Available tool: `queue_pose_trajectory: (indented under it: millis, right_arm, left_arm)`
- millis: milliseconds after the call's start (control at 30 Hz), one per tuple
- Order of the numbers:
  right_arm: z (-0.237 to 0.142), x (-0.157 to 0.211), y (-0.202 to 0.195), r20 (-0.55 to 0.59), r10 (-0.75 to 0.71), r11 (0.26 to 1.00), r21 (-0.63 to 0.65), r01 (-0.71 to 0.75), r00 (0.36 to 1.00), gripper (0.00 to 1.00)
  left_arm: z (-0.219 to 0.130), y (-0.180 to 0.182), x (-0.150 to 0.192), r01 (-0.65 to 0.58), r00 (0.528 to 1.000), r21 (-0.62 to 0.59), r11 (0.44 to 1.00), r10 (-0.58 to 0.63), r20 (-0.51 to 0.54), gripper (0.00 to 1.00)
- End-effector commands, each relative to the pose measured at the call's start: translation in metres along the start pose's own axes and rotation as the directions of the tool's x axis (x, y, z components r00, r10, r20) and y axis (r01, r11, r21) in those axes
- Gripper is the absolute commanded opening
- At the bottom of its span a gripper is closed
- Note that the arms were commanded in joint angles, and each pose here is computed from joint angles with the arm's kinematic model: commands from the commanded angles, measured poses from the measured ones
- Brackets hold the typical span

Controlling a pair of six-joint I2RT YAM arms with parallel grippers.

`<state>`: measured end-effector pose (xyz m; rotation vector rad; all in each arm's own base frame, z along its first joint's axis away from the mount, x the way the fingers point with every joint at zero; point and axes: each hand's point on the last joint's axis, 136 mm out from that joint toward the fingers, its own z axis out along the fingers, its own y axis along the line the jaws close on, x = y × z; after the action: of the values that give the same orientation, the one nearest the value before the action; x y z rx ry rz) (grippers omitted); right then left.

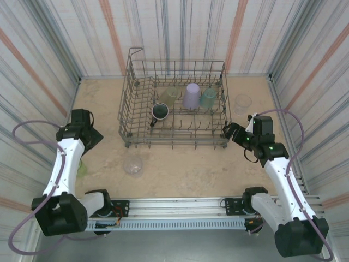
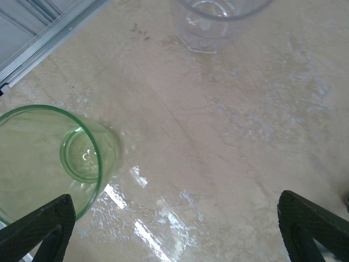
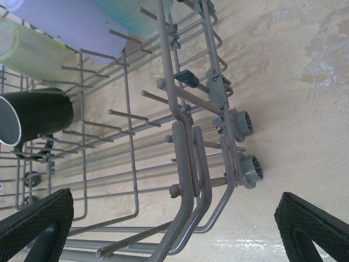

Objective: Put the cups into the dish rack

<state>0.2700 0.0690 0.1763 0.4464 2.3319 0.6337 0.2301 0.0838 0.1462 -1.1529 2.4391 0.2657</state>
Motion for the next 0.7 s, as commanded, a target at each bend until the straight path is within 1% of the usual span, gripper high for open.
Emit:
queue_pose_trajectory:
  millis: [0, 133, 333, 400, 500, 567, 667]
  right_arm:
    - [-0.009, -0.009, 0.013, 0.021, -0.031, 0.999, -0.029, 0.032, 0.999, 0.99]
    - [-0.014, -0.009, 0.014, 0.028, -0.035, 0.999, -0.029, 0.035, 0.999, 0.99]
    - [-0.023, -0.005, 0.013, 0.039, -0.036, 0.999, -0.027, 0.037, 0.999, 0.99]
    - [-0.025, -0.003, 0.012, 0.041, -0.036, 0.999, -0.025, 0.037, 0.998, 0.99]
    - [-0.027, -0.001, 0.010, 0.042, -0.035, 0.999, -0.020, 0.036, 0.998, 0.99]
    - [-0.028, 0.000, 0.009, 0.044, -0.036, 0.999, -0.017, 0.037, 0.998, 0.99]
    - [-0.030, 0.002, 0.007, 0.046, -0.039, 0.999, -0.013, 0.039, 0.998, 0.99]
  left_arm:
    - [0.014, 0.006, 0.003, 0.007, 1.000, -0.004, 1.000, -0.007, -0.024, 0.99]
    - [0.025, 0.011, 0.006, 0.053, 0.997, 0.003, 0.999, -0.053, -0.061, 0.99]
    - [0.035, 0.021, 0.007, 0.072, 0.994, -0.024, 0.997, -0.074, -0.080, 0.99]
    - [0.038, 0.026, 0.009, 0.085, 0.992, -0.037, 0.996, -0.088, -0.086, 0.97]
    - [0.042, 0.028, 0.011, 0.100, 0.991, -0.043, 0.994, -0.104, -0.087, 0.91]
    - [0.043, 0.030, 0.013, 0.100, 0.991, -0.050, 0.994, -0.104, -0.088, 0.88]
    - [0.047, 0.033, 0.016, 0.098, 0.990, -0.060, 0.993, -0.103, -0.091, 0.82]
